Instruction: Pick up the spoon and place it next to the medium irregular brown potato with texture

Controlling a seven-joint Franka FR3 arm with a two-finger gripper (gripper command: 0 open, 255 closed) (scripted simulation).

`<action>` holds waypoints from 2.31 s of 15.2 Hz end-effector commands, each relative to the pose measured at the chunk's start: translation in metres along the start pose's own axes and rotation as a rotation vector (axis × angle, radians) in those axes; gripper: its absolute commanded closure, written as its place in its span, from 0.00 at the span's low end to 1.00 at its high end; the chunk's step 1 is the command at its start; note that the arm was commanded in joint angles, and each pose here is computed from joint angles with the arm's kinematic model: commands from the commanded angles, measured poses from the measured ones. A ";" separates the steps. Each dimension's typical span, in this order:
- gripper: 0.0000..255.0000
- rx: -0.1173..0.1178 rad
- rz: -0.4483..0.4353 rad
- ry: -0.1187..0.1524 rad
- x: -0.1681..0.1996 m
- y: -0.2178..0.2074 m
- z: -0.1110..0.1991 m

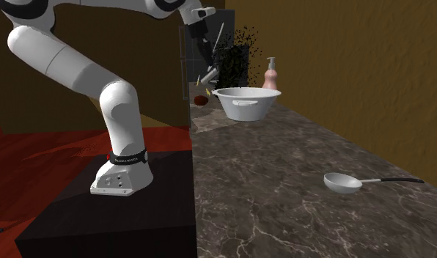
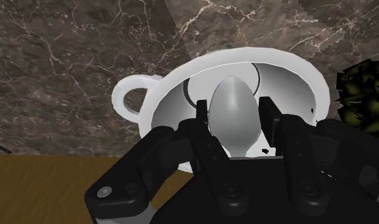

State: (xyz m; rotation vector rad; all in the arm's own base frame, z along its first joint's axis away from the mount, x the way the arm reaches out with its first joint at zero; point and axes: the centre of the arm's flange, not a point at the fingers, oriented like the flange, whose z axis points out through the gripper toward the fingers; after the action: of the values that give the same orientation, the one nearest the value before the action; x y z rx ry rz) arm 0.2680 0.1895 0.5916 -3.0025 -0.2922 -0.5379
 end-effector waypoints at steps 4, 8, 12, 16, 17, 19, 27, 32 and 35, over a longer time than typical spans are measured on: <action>1.00 0.000 0.000 0.000 0.010 -0.001 -0.026; 1.00 0.000 0.000 0.000 0.016 -0.001 -0.043; 1.00 0.000 0.000 0.000 0.024 -0.053 -0.034; 1.00 0.000 0.000 0.000 0.033 -0.104 -0.025; 1.00 0.000 0.000 0.000 0.035 -0.117 -0.023; 1.00 0.000 0.000 0.000 0.039 -0.143 -0.018; 1.00 0.000 0.000 0.000 0.048 -0.225 0.006; 1.00 0.000 0.000 0.000 0.039 -0.224 0.031; 1.00 0.000 0.000 0.000 0.034 -0.223 0.045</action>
State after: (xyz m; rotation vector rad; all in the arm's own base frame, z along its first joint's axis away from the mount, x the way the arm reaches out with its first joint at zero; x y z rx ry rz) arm 0.2711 0.4175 0.5759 -3.0031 -0.2921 -0.5370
